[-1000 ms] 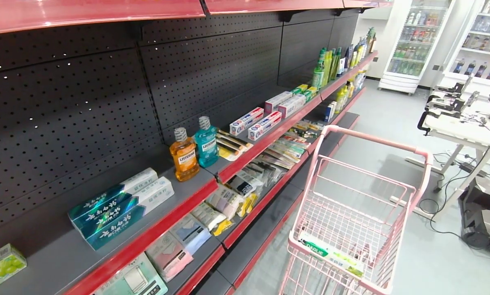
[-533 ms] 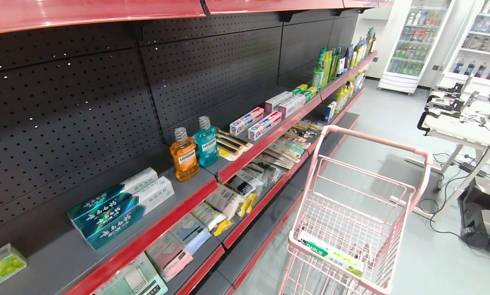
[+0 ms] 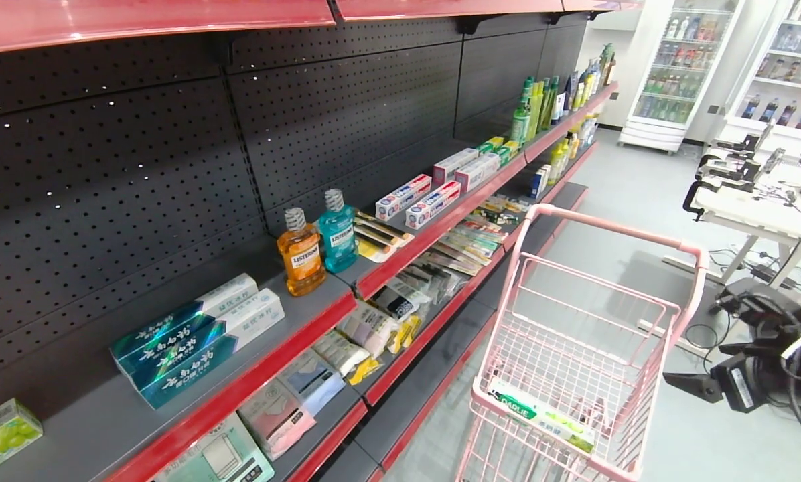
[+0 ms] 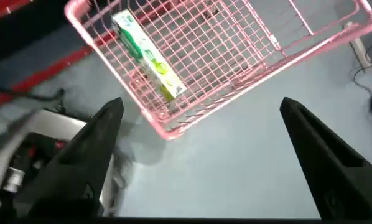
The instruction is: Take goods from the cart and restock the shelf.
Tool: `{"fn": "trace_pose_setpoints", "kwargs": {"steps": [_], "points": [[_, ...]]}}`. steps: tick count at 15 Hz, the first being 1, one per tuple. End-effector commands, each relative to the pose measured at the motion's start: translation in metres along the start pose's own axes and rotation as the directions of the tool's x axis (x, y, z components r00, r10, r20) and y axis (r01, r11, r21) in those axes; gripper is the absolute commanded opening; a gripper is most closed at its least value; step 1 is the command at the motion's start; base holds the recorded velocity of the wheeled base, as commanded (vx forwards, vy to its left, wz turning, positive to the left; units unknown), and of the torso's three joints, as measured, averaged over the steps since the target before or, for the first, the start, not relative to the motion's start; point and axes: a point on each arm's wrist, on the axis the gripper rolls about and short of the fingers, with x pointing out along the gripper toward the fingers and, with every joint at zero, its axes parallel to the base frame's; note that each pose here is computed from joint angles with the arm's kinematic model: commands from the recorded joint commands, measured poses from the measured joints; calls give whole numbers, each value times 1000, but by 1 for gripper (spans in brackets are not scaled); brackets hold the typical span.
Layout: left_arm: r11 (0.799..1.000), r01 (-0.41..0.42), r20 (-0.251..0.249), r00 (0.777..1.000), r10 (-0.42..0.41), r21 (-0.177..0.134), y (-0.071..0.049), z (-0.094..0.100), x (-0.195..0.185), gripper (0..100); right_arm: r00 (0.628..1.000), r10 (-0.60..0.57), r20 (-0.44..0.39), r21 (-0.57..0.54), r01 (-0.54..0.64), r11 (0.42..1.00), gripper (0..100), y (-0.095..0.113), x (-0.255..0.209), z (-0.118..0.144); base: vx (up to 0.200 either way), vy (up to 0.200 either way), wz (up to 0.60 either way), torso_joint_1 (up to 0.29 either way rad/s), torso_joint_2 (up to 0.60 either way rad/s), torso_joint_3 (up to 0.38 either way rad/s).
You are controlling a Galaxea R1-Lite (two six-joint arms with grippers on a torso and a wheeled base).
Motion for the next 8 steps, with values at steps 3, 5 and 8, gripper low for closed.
{"fn": "trace_pose_setpoints", "kwargs": {"steps": [3,5,8], "points": [[1000,0,-1,1000,0,0,0,0,0,100,974,174,-146,-246,-206,947,100,-16,97,-52,0,0,0,0,0,0],[1000,0,-1,1000,0,0,0,0,0,100,966,199,-166,-269,-238,933,100,-13,108,-55,0,0,0,0,0,0],[1000,0,-1,1000,0,0,0,0,0,100,962,225,-155,-314,-264,912,100,-6,126,-46,0,0,0,0,0,0]]}}
